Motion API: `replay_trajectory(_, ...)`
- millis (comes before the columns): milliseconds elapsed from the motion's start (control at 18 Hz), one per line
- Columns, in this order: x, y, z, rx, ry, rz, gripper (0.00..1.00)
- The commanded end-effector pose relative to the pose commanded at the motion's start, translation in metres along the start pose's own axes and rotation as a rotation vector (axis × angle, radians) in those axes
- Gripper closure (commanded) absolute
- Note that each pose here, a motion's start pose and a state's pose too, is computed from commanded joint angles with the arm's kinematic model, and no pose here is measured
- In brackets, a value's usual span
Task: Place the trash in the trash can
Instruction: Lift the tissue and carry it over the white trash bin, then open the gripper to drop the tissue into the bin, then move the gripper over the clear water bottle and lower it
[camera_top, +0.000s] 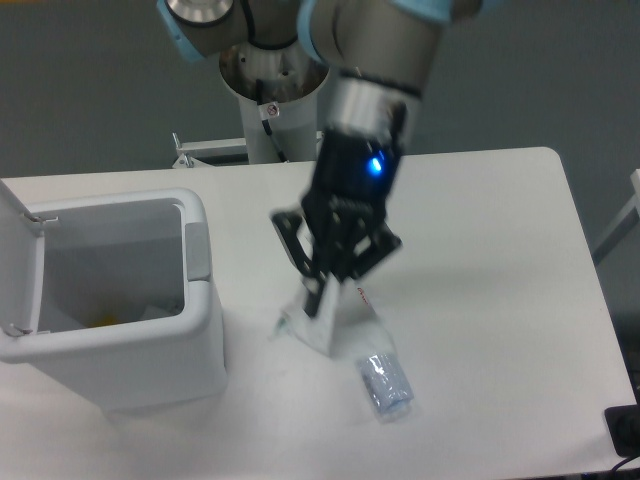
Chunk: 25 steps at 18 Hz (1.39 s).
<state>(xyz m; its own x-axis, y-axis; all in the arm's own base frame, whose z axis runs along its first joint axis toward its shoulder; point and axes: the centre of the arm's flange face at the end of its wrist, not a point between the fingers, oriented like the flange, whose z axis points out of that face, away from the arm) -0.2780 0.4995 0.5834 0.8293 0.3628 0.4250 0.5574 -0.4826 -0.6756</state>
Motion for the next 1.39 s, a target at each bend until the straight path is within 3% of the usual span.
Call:
replay_trajectory(278, 0.06, 0.067, 0.02, -0.097, 0.054, 0.068, 0.99)
replay_trajectory(611, 0.086, 0.08, 0.047, -0.144, 0.1, 0.112, 0.87)
replay_trajectory(722, 0.094, 0.071, 0.049, -0.135, 0.11, 0.145, 0.43)
replay_trajectory(778, 0.094, 0.069, 0.049, -0.13, 0.11, 0.161, 0.31)
replay_trajectory(1000, 0.1, 0.057, 0.039, -0.107, 0.111, 0.183, 0.13)
replay_trajectory(1222, 0.1, 0.044, 0.024, -0.074, 0.083, 0.192, 0.08)
replay_trajectory(1389, 0.021, 0.027, 0.031, -0.068, -0.032, 0.094, 0.05)
